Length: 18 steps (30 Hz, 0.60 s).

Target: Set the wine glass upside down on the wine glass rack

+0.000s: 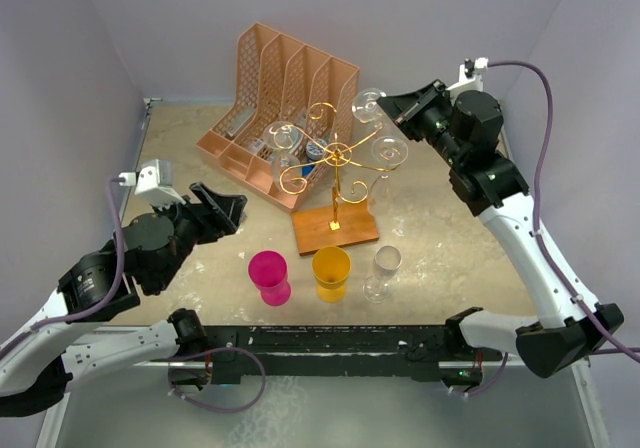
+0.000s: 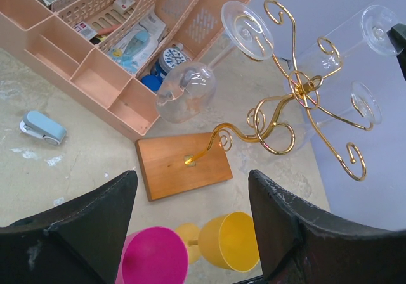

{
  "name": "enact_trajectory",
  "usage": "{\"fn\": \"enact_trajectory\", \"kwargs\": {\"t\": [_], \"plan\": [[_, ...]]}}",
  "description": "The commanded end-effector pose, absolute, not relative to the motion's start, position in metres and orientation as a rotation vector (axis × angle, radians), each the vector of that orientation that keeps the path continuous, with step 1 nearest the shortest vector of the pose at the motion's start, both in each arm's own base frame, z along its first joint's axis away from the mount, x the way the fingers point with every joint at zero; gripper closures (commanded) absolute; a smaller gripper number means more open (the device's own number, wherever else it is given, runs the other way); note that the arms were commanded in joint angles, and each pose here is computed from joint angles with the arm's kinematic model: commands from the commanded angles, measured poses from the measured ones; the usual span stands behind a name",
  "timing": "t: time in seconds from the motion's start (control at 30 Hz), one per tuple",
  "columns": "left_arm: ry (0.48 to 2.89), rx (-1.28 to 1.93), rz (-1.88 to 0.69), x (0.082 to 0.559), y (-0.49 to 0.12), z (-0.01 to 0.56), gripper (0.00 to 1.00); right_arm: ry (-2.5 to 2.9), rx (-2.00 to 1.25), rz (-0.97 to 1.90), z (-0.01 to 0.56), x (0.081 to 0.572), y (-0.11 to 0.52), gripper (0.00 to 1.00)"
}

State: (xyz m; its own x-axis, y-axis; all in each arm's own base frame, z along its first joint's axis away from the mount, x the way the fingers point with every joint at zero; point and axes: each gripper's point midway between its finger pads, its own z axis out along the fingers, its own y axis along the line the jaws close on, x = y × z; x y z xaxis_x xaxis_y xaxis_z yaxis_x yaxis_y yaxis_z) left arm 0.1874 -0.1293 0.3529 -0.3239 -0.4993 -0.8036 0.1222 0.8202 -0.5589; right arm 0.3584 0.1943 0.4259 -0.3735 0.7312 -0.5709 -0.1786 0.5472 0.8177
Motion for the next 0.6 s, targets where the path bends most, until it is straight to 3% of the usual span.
{"fn": "enact_trajectory", "kwargs": {"t": [0.0, 0.57], "plan": [[1.747, -0.332, -0.697, 0.19, -0.132, 0.373, 0.32, 1.513, 0.486, 1.028, 0.474, 0.36, 0.178, 1.0], [1.749, -0.322, -0.697, 0.193, -0.138, 0.375, 0.33, 1.559, 0.252, 0.943, 0.456, 0.39, 0.201, 1.0]]}}
